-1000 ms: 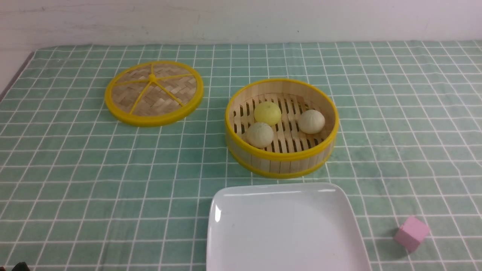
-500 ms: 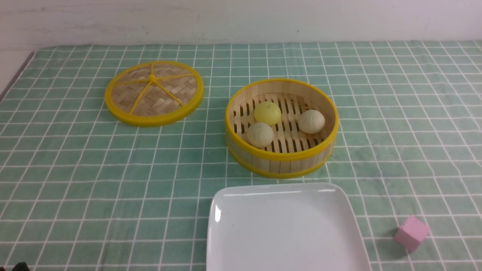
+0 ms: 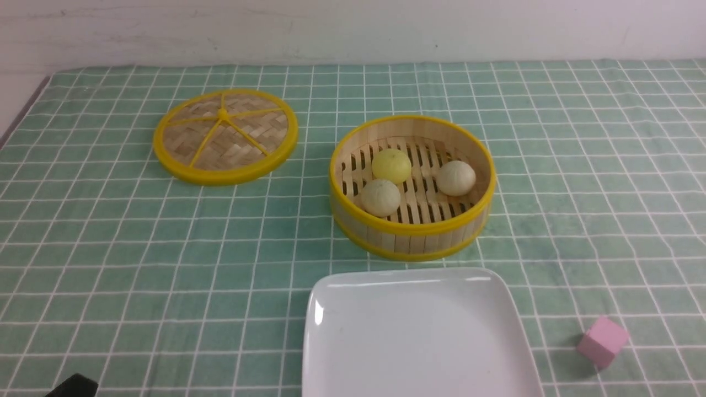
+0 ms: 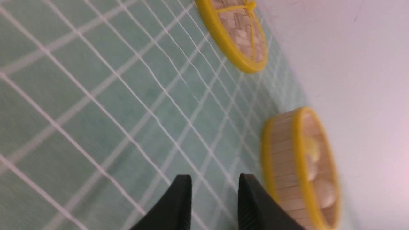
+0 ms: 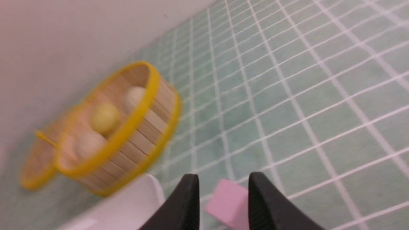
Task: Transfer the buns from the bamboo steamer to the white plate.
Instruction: 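Reach toward a bun in the bamboo steamer with the right gripper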
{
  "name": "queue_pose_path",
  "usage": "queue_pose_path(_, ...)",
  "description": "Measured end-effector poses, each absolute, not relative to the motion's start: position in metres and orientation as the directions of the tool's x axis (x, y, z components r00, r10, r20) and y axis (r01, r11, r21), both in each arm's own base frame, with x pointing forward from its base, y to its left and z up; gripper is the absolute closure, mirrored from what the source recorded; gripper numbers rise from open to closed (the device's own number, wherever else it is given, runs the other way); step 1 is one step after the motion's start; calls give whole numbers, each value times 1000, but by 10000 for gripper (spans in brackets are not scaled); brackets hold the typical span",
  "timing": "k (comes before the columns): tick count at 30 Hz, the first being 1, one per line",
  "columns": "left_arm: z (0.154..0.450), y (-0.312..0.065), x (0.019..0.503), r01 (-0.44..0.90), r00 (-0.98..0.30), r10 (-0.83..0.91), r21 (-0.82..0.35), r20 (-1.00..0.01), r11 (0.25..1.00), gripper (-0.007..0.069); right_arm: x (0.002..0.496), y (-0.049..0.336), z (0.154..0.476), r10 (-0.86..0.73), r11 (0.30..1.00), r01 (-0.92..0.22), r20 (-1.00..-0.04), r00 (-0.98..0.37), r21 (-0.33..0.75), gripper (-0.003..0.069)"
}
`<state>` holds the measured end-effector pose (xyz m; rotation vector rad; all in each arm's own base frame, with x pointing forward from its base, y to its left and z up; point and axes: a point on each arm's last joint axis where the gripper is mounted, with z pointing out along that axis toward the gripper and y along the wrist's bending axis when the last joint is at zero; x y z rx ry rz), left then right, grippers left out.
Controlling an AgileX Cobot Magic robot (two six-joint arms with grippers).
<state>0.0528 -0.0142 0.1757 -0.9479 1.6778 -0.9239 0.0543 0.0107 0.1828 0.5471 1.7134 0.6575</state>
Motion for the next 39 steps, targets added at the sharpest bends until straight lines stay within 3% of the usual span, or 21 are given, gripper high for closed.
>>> queue_pose_path(1,176,-15,53,-175,-231,-923,-920,-308,350,385,54,11,184,711,688,21,-667,-223,725,419)
queue_pose_path(4,177,-16,53,-175,-222,-943,-941,-249,290,385,54,12,185,784,601,29,-582,-218,799,419)
queue_pose_path(13,181,-15,53,-156,-214,-938,-938,-274,310,385,55,12,189,811,563,19,-548,-204,826,445)
queue_pose_path(16,213,-17,48,-53,-213,-891,-905,-402,421,415,51,13,212,763,624,-35,-619,-186,780,563)
queue_pose_path(18,240,-18,43,17,-203,-845,-865,-495,502,482,47,12,238,691,705,-84,-709,-144,704,650)
queue_pose_path(22,266,-21,44,1,-281,-750,-782,-598,623,595,51,12,274,560,813,-71,-809,-178,578,669)
queue_pose_path(24,270,-23,50,-52,-385,-687,-729,-616,683,619,59,13,283,471,866,-7,-821,-323,500,664)
queue_pose_path(26,271,-25,59,-112,-510,-615,-663,-601,740,624,71,14,284,390,906,62,-770,-505,419,661)
queue_pose_path(27,270,-25,60,-118,-530,-603,-652,-597,749,624,72,15,284,383,909,68,-761,-523,411,661)
queue_pose_path(30,265,-27,78,-174,-714,-488,-547,-502,819,624,98,20,280,258,947,95,-556,-790,306,659)
queue_pose_path(32,262,-28,84,-177,-757,-453,-520,-471,836,624,106,24,280,211,950,51,-515,-831,307,658)
queue_pose_path(34,257,-28,95,-167,-810,-399,-483,-430,860,624,125,37,278,87,932,-89,-457,-885,351,659)
queue_pose_path(37,249,-29,107,-144,-856,-344,-459,-386,876,624,148,57,279,-40,842,-262,-430,-902,471,657)
queue_pose_path(39,246,-30,113,-141,-873,-329,-461,-360,876,624,157,63,280,-69,800,-304,-424,-903,518,657)
